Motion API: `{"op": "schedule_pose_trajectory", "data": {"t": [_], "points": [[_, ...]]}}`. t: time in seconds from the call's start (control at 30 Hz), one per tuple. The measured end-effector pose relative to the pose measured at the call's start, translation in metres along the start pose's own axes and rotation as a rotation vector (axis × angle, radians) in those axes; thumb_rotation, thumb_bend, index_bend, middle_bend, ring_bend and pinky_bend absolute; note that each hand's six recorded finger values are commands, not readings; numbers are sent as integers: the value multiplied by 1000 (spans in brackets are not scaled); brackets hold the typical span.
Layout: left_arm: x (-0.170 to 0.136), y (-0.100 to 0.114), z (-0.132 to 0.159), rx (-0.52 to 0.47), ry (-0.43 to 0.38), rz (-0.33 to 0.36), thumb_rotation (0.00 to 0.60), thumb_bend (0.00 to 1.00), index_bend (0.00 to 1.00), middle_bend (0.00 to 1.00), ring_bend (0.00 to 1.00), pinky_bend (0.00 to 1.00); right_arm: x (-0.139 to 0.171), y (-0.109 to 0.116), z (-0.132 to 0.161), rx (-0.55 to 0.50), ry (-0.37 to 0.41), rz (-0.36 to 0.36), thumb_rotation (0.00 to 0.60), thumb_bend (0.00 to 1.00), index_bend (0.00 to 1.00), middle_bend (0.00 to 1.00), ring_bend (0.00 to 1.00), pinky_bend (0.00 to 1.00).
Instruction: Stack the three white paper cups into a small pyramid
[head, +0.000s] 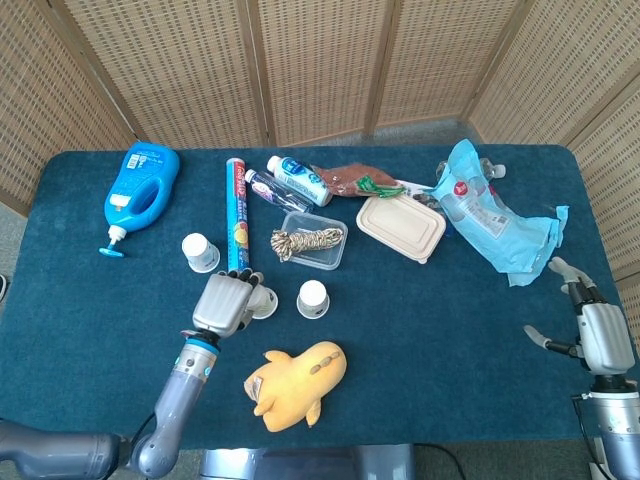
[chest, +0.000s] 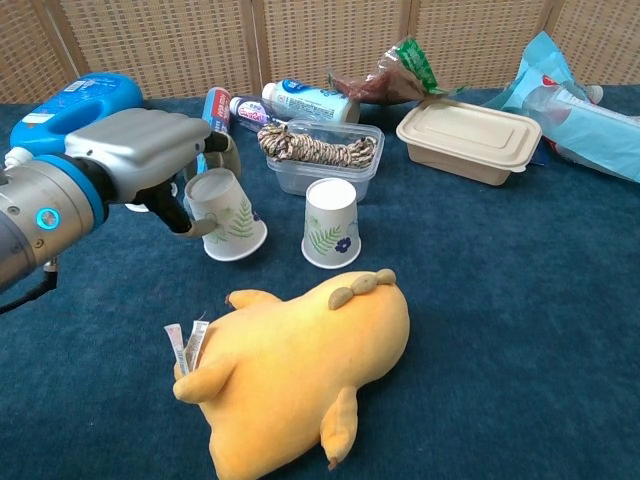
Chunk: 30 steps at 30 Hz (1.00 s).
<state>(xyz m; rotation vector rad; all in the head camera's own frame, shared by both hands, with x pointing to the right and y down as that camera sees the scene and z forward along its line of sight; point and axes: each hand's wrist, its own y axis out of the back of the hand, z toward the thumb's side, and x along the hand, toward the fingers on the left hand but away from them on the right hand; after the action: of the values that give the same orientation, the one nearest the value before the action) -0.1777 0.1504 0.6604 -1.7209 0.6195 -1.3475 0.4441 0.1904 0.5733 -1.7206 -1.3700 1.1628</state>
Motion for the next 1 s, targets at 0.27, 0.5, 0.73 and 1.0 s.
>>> {"op": "schedule_pose_trajectory", "data": {"t": [0.27,0.5,0.73,1.0], "points": [[11,-3,16,3,-1,-4,600,326,293,371,396,548,0,-1,-1,-6,-3,3,600,36,0,204,148,339],[15,-5,22,22,7,-5,600,326,286,358,398,530,0,0,0,-16,-1,0,600,38,0,204,149,339],[16,-5,23,17,11,13,600,322,197,218,384,512,0,1,-1,-26,-8,-1,600,36,0,204,149,339],[11,-1,24,-11,-9,11,600,305,65,0,207,393,0,0,-1,-22,-5,3,600,35,0,204,148,339]]}}
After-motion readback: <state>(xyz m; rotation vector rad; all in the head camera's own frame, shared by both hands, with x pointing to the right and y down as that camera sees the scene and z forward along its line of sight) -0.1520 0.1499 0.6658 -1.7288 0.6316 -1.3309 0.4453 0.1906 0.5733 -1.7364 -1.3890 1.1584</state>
